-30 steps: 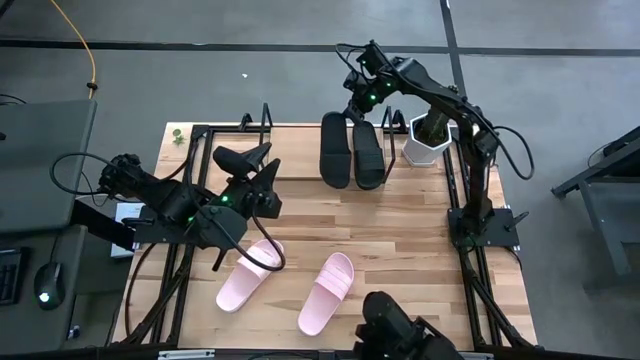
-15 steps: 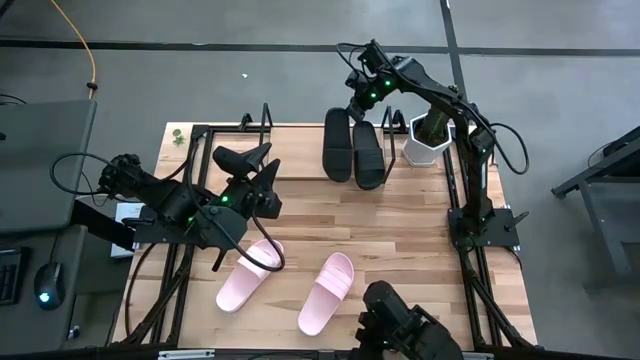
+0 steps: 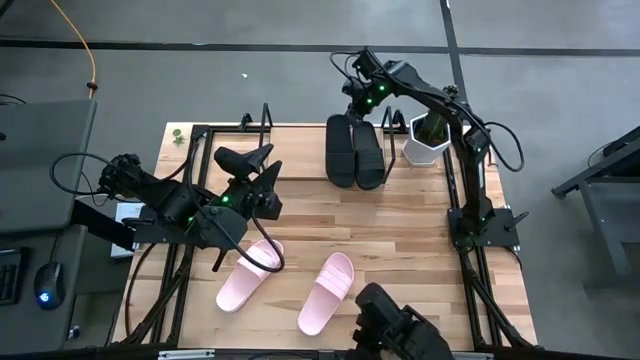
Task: Pick and place slides into the shelf
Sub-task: Put the black slide on the shelf
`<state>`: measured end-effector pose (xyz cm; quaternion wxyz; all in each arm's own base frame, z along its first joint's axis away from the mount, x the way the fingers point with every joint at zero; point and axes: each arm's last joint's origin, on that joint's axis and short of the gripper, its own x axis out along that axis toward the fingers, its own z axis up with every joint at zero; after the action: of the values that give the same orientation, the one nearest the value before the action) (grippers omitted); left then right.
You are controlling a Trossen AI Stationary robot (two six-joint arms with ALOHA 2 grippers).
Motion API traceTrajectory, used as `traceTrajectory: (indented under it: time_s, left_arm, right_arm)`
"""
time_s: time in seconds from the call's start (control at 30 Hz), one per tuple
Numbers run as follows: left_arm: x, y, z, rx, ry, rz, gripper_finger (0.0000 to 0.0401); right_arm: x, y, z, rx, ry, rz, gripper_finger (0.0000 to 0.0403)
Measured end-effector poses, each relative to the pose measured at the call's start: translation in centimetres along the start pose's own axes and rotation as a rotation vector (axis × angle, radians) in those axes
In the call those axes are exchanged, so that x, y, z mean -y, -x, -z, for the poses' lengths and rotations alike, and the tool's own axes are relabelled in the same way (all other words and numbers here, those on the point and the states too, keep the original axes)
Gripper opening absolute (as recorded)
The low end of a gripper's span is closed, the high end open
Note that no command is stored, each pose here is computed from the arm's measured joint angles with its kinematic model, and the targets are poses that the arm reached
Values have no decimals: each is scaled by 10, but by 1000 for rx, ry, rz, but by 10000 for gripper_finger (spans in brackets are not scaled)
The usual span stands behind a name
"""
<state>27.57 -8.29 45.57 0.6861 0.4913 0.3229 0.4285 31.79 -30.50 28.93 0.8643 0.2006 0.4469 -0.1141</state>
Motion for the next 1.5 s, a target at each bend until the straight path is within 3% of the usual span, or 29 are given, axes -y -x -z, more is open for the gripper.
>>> traceTrajectory:
  time_s: [0.8, 1.3, 1.5]
  left_arm:
    - [0, 0, 0, 1, 24, 1, 232]
    - [0, 0, 0, 1, 26, 1, 232]
    - [0, 0, 0, 0, 26, 0, 232]
  right_arm:
    - [5, -6, -3, 10, 16, 78, 3]
    - [9, -5, -3, -1, -8, 177, 101]
    - [8, -5, -2, -4, -3, 171, 114]
